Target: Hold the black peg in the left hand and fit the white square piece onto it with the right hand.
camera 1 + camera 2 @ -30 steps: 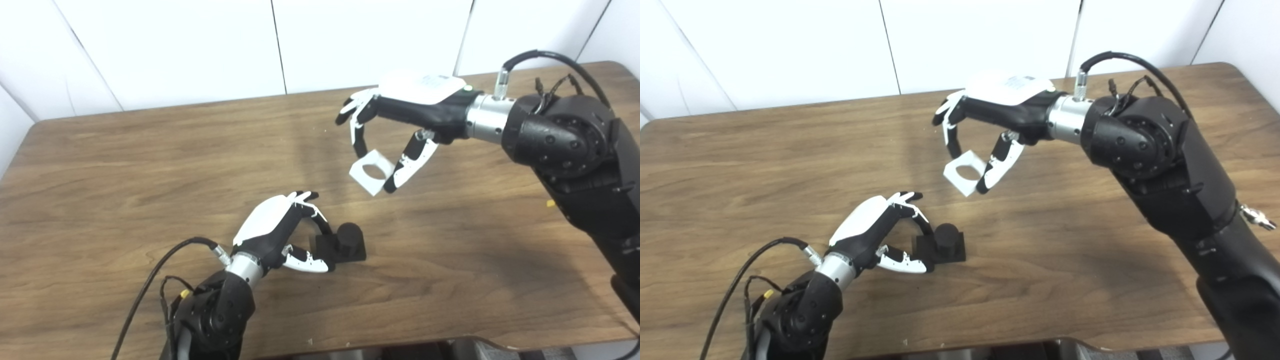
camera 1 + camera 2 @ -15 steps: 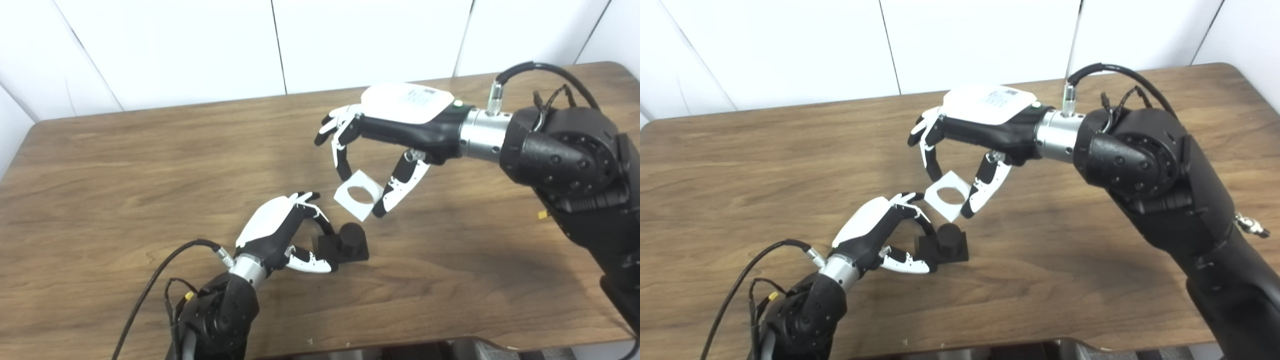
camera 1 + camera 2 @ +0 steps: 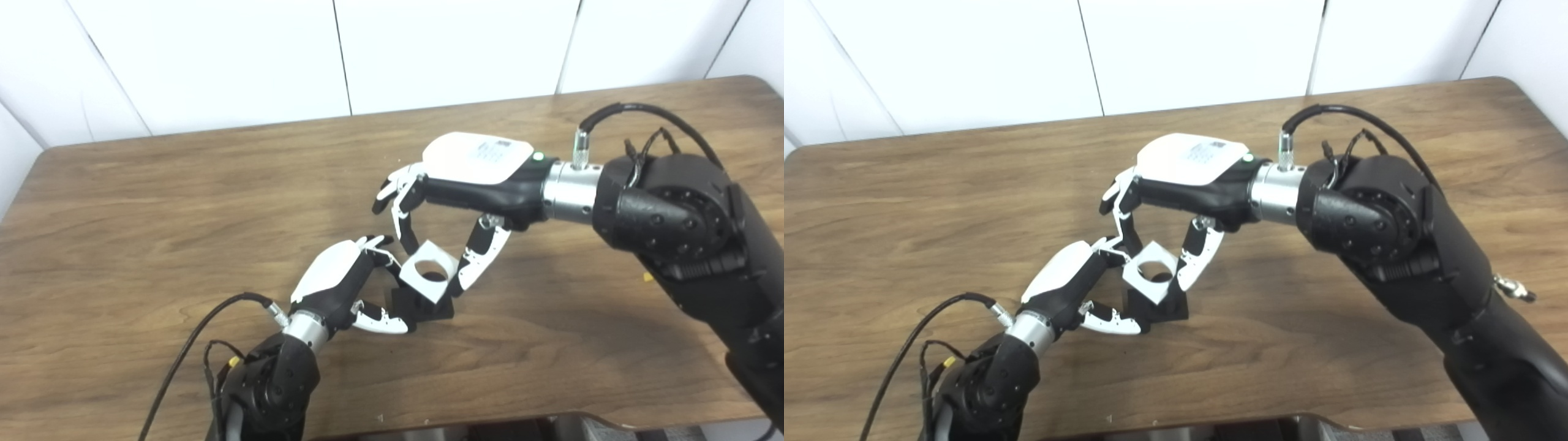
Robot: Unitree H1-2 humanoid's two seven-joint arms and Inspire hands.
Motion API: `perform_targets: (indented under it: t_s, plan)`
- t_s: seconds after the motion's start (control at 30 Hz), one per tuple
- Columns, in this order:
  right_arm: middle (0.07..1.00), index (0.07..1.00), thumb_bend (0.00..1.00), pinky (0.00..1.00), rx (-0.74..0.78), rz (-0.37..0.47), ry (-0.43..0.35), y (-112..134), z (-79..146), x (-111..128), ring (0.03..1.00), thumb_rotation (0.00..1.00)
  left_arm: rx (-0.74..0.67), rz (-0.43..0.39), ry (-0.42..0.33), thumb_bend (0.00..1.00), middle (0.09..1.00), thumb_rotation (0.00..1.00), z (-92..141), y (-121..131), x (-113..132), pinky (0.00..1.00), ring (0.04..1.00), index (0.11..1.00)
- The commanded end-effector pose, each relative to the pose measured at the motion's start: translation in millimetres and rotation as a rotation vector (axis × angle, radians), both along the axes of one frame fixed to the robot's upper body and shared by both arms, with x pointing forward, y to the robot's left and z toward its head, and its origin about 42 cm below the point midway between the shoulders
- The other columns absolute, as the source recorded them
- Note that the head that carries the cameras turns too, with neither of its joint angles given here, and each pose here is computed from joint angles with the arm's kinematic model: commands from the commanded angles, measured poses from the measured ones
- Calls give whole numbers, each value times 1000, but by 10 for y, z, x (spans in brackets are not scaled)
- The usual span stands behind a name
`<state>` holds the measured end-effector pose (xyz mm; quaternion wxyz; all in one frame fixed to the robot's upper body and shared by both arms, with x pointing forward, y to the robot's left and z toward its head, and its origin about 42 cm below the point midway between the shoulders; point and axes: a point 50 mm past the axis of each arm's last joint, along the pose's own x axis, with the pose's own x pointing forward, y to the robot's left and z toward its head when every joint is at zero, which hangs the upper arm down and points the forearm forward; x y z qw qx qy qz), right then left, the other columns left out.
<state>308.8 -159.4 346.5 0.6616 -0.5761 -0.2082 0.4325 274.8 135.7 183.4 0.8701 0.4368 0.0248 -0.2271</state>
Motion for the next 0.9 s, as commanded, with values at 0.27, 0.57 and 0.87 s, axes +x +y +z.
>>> perform_targets:
  t_s: [0.27,0.57,0.87]
  plan:
    - [837,488,525,798,18,8,-28,48,-17,-46,913,133,-1,3,-43,491,964,81,137,18,35,991,1000,495]
    - [835,488,525,777,-3,-1,-23,80,-88,-11,917,133,-7,6,-48,492,961,79,144,48,25,993,1000,495]
    - [836,488,525,776,-18,-13,-63,69,-118,40,916,133,-9,2,-39,490,963,81,129,37,5,980,1000,495]
